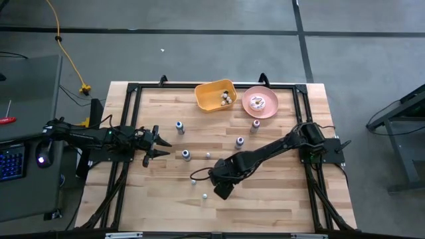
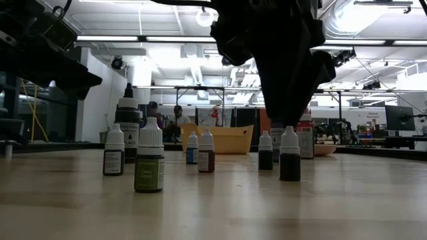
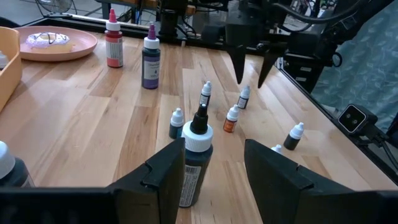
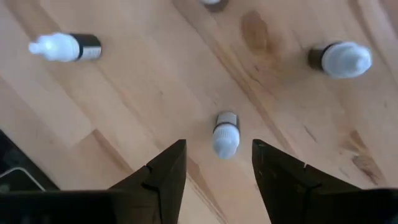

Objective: Pick & Place food coloring
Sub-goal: Put the small black food coloring bottle into the yellow bin

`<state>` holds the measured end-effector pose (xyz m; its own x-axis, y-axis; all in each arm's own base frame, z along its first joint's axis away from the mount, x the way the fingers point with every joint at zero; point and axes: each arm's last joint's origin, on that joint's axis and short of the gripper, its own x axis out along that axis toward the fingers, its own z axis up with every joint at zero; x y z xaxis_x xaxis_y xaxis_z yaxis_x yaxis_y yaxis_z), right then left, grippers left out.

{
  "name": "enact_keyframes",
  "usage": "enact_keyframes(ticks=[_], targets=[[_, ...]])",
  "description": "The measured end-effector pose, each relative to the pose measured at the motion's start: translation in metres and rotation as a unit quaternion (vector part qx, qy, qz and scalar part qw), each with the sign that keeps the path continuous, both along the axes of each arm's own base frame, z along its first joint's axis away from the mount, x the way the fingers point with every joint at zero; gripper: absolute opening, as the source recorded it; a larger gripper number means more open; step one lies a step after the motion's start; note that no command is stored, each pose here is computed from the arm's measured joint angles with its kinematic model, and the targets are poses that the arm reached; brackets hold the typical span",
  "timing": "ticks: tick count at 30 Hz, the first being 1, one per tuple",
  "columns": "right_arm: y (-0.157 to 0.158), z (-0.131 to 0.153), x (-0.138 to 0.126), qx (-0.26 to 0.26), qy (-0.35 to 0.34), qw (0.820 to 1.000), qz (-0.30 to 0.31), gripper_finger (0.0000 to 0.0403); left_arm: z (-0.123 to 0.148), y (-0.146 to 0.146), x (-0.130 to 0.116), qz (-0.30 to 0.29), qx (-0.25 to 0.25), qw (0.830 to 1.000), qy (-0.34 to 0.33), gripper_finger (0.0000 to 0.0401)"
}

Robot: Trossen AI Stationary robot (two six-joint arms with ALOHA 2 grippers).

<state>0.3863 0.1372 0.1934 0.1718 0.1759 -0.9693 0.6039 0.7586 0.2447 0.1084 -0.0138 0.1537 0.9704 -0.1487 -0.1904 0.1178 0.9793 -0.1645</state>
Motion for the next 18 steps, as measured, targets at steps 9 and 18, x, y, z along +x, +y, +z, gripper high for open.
enact_keyframes(ticks=[9, 18], targets=[[0.000, -0.013, 0.003, -0.007, 0.016, 1.000, 0.001, 0.0172, 0.000, 0.000, 0.000, 0.000, 0.000, 1.000, 0.000, 0.0163], [-0.001, -0.016, 0.003, -0.009, 0.025, 1.000, -0.003, 0.0172, 0.000, 0.000, 0.000, 0.000, 0.000, 1.000, 0.000, 0.0163]])
